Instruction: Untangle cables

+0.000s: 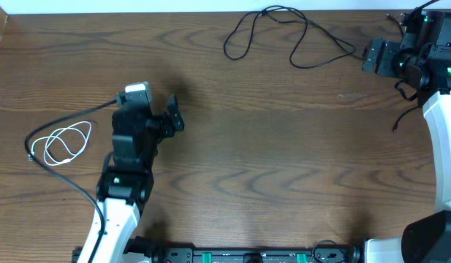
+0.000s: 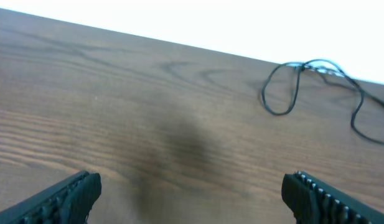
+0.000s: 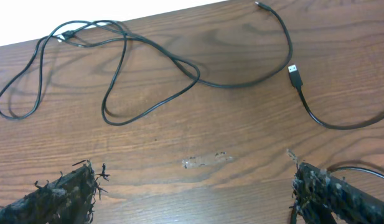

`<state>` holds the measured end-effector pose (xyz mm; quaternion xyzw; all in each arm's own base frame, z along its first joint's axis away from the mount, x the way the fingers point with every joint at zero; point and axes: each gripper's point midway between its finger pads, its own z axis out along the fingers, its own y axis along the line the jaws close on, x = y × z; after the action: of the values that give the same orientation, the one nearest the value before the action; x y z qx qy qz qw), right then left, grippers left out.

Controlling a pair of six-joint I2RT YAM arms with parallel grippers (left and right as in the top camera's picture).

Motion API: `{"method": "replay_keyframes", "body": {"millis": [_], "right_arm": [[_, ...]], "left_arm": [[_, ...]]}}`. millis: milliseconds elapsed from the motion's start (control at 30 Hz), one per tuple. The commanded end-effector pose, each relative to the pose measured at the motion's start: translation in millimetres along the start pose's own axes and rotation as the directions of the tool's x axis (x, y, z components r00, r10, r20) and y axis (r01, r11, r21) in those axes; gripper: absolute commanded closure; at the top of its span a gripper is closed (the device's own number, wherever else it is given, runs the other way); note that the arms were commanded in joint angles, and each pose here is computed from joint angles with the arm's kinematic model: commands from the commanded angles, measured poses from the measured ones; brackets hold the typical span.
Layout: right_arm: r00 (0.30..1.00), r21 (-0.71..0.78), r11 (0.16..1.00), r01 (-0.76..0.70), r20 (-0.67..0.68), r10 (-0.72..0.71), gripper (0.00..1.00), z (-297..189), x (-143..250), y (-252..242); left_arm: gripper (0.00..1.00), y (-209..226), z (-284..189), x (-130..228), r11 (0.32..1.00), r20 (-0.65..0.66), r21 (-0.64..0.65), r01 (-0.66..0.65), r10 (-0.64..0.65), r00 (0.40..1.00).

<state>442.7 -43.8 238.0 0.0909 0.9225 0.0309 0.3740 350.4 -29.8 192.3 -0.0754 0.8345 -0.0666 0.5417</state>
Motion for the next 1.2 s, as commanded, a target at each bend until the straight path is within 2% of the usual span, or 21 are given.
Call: {"method": "replay_keyframes", "body": {"millis": [0,267,433,533,933,1167], "right_arm": [[1.000,0.002,1.000,-0.017,0.006,0.017,0.01,-2,-2,-3],[1.000,0.003,1.000,-0.017,0.005,0.017,0.01,-2,-2,-3],[1.000,0.002,1.000,-0.017,0.004,0.017,0.01,-2,-2,-2],[1.000,0.002,1.000,-0.017,0.004,0.017,0.01,-2,-2,-2],[1.000,0.003,1.000,-0.017,0.005,0.017,0.01,-2,-2,-3],[1.000,0.003,1.000,-0.017,0.005,0.017,0.01,-2,-2,-3]], "left_arm": [[0.02,1,-10,3,1.000,0.062,0.017,0.010,-0.011,0.998],[0.02,7,-25,20,0.998,0.227,0.063,0.019,-0.033,0.973],[0.02,9,-42,24,0.994,0.383,0.109,0.020,-0.060,0.922],[0.02,11,-50,27,0.992,0.431,0.124,0.018,-0.070,0.900],[0.02,12,-52,29,0.992,0.434,0.124,0.018,-0.071,0.898],[0.02,16,-48,48,0.995,0.359,0.101,0.020,-0.055,0.932]]}}
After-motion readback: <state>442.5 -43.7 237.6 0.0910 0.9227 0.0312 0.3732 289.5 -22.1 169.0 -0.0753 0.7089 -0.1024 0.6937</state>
